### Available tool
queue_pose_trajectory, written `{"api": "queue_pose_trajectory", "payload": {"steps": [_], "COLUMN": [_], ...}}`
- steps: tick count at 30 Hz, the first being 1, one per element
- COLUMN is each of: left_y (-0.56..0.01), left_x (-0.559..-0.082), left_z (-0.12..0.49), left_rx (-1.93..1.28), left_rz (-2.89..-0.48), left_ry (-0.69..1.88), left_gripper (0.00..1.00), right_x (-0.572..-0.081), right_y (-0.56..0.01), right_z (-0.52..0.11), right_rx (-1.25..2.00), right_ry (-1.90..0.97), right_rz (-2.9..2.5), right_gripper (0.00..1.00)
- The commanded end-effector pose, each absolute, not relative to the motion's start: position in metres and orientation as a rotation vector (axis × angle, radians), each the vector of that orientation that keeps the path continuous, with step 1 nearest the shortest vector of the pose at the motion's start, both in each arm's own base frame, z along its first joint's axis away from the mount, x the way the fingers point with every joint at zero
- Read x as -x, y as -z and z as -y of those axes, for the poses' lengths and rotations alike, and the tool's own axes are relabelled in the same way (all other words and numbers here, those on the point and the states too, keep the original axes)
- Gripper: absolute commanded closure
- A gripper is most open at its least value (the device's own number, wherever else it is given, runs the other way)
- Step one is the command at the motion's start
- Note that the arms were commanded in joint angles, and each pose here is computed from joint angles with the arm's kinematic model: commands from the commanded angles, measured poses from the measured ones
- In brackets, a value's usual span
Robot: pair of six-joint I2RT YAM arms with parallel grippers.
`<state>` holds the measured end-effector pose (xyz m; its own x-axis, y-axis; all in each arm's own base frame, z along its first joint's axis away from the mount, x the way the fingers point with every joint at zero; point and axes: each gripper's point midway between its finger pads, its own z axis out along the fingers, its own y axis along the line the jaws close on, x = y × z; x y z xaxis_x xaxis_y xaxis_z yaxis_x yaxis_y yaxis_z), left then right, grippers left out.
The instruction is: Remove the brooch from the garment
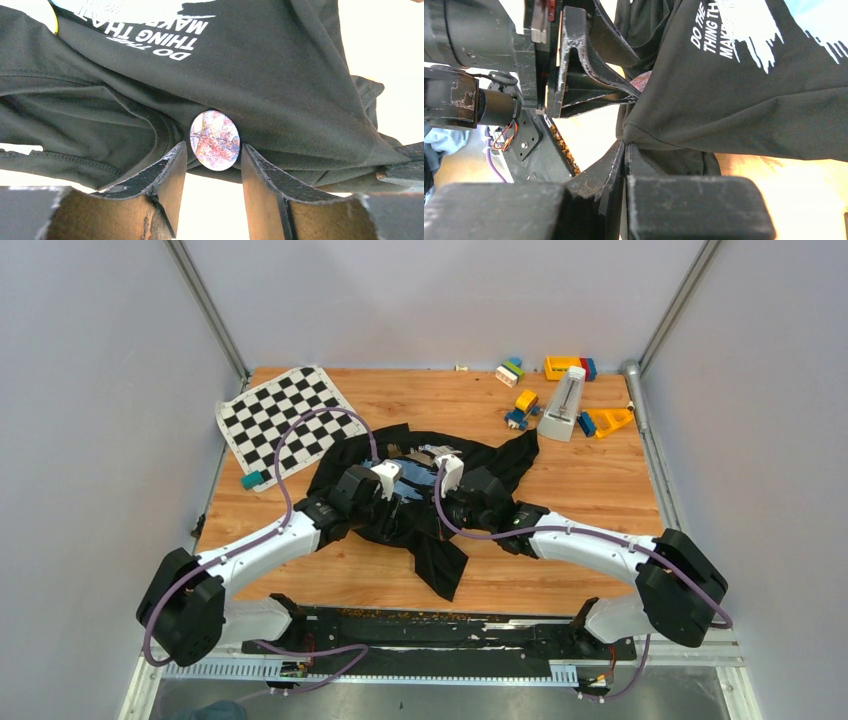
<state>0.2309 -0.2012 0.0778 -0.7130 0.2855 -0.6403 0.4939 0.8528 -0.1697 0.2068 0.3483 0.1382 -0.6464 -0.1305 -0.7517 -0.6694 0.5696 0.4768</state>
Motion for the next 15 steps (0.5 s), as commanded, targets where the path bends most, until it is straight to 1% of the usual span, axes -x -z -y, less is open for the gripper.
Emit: {"api": "queue_pose_trajectory", "payload": {"steps": [1, 4, 6, 9, 15], "left_y": [-0.081, -0.079, -0.079, -0.079, -0.084], "left_x": [-0.241, -0.243, -0.248, -0.252, -0.254], "left_z": [0.205, 0.203, 0.198, 0.192, 0.190], "left_rx": [-0.592, -0.574, -0.544, -0.496, -0.450], "left_rz": [-2.361, -2.368, -2.369, -2.375, -2.368], "left_ry": [0.413, 0.387, 0.347, 0.298, 0.290], "left_gripper": [0.50, 0.52, 0.56, 0.67, 0.80], "right_x": [-0.204, -0.204, -0.204, -0.204, -0.204], "right_y": [-0.162, -0.162, -0.162, -0.160, -0.156], "right_z": [-0.354, -0.354, -0.353, -0.353, -0.355], "right_rx": [0.633, 0.635, 0.634, 0.636, 0.642], "right_ry": [-1.106, -1.118, -1.121, -1.121, -1.121], "right_rz": [-2.057, -2.059, -2.061, -2.066, -2.079], "right_gripper": [0.95, 0.95, 0.95, 0.95, 0.95]}}
